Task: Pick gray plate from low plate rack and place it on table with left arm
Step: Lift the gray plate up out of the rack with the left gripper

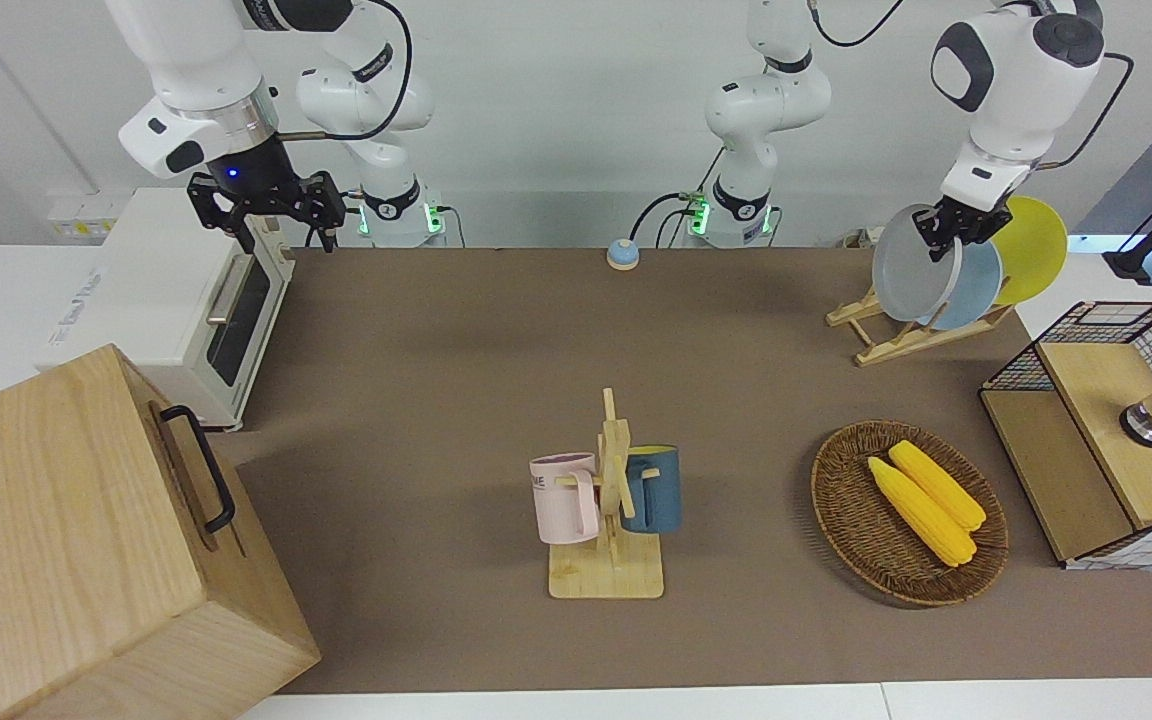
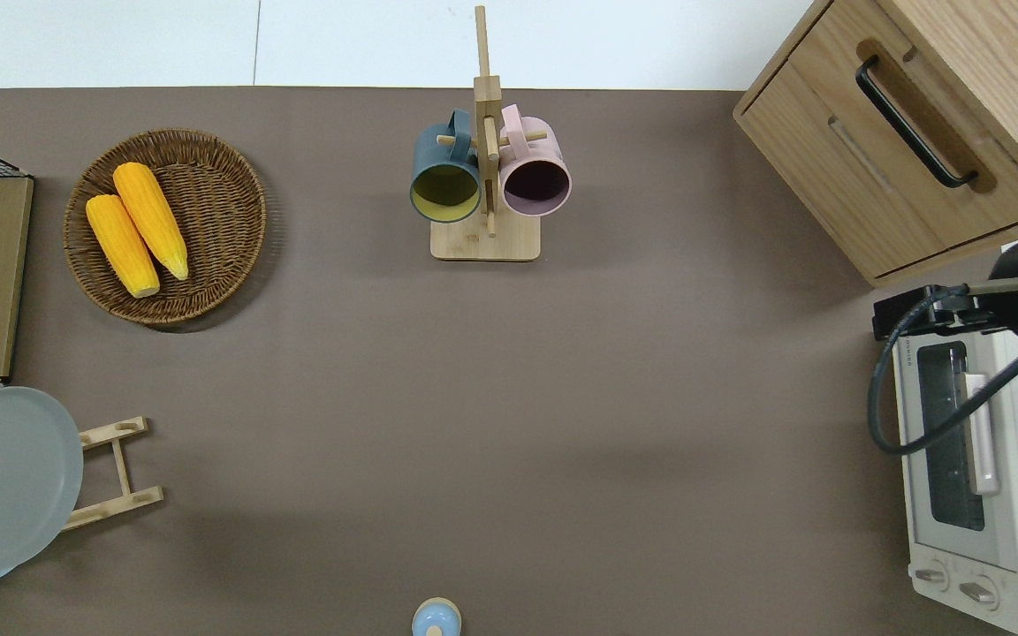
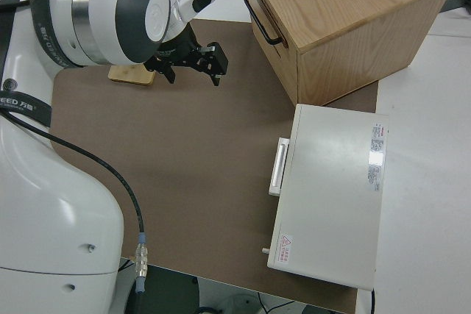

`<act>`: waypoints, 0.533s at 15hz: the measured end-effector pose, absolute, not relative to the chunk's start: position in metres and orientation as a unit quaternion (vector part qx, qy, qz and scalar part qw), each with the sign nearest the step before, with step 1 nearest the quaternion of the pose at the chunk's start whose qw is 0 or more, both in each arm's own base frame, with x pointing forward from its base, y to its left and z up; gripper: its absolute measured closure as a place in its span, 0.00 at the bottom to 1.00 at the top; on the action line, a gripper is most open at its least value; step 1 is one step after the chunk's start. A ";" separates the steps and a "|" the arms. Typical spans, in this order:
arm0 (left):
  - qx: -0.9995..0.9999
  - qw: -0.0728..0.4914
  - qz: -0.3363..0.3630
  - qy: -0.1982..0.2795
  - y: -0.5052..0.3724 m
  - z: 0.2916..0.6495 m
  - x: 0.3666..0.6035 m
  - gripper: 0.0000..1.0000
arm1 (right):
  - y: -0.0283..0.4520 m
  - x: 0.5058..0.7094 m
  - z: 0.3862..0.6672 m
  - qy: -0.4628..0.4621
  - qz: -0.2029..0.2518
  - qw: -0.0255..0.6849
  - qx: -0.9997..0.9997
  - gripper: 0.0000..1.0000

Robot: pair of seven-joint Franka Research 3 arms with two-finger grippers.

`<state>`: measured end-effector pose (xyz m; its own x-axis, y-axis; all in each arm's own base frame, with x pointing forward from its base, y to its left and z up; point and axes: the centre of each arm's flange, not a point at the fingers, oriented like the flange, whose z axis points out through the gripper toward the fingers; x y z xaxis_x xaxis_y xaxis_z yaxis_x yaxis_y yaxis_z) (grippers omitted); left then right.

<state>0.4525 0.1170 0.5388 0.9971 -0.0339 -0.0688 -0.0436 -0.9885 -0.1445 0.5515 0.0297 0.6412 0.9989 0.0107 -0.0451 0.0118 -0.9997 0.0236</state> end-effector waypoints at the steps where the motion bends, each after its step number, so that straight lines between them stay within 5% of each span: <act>1: -0.996 0.074 0.035 0.020 0.114 0.551 0.453 0.93 | 0.030 0.551 0.641 0.006 -0.022 0.012 1.000 0.01; 8: -0.996 0.084 0.040 0.017 0.085 0.615 0.451 0.93 | 0.030 0.551 0.641 0.006 -0.022 0.012 1.000 0.01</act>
<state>0.4512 0.0845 0.6151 0.9962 -0.0280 -0.0820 -0.0414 -0.9853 -0.1660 0.5515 0.0297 0.6412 0.9989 0.0107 -0.0451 0.0118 -0.9997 0.0236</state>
